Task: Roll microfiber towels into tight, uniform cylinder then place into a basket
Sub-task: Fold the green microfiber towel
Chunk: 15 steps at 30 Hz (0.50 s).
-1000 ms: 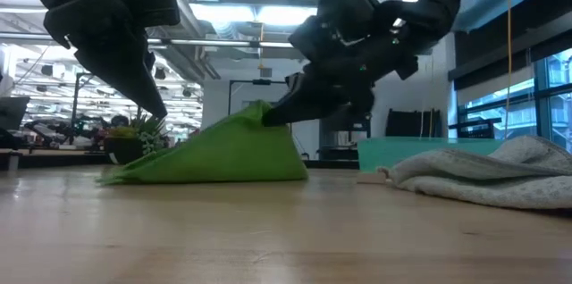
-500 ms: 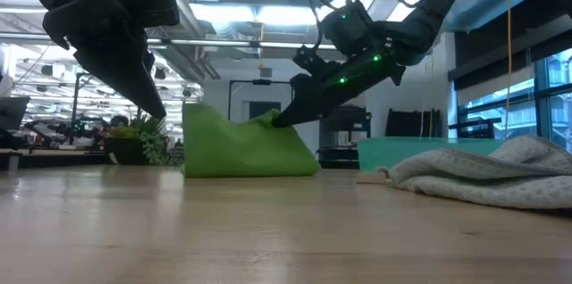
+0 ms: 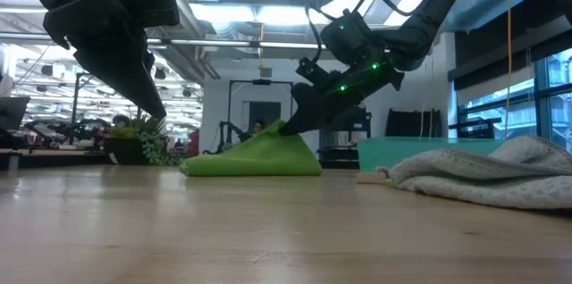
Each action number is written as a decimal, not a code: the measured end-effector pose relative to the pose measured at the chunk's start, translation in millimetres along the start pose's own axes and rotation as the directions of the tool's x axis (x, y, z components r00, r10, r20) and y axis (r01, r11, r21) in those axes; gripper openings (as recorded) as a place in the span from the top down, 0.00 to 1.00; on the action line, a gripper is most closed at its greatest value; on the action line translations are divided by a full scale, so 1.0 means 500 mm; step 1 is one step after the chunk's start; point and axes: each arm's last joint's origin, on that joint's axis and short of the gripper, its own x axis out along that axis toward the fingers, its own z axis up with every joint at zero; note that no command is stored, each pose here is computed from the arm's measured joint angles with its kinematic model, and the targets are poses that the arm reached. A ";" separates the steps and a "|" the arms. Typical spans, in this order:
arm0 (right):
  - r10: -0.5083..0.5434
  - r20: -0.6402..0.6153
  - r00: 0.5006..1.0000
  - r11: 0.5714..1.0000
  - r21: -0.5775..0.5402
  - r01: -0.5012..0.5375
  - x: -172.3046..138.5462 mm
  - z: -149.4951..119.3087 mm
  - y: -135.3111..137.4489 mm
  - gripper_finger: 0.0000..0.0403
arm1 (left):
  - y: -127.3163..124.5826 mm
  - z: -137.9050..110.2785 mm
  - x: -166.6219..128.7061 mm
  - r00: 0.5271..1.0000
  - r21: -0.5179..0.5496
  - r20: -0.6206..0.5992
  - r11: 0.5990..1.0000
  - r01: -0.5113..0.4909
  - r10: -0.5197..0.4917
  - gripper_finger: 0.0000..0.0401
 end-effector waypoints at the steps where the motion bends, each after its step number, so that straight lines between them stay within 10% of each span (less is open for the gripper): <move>1: -0.001 -0.011 1.000 1.000 0.000 0.001 0.000 -0.002 0.000 0.95 | 0.000 0.000 0.000 1.000 0.000 0.000 1.000 0.000 0.000 0.76; 15: -0.010 -0.035 0.999 0.999 0.033 0.011 0.000 -0.007 -0.002 0.71 | 0.000 0.000 0.000 1.000 0.000 0.000 1.000 0.000 0.000 0.76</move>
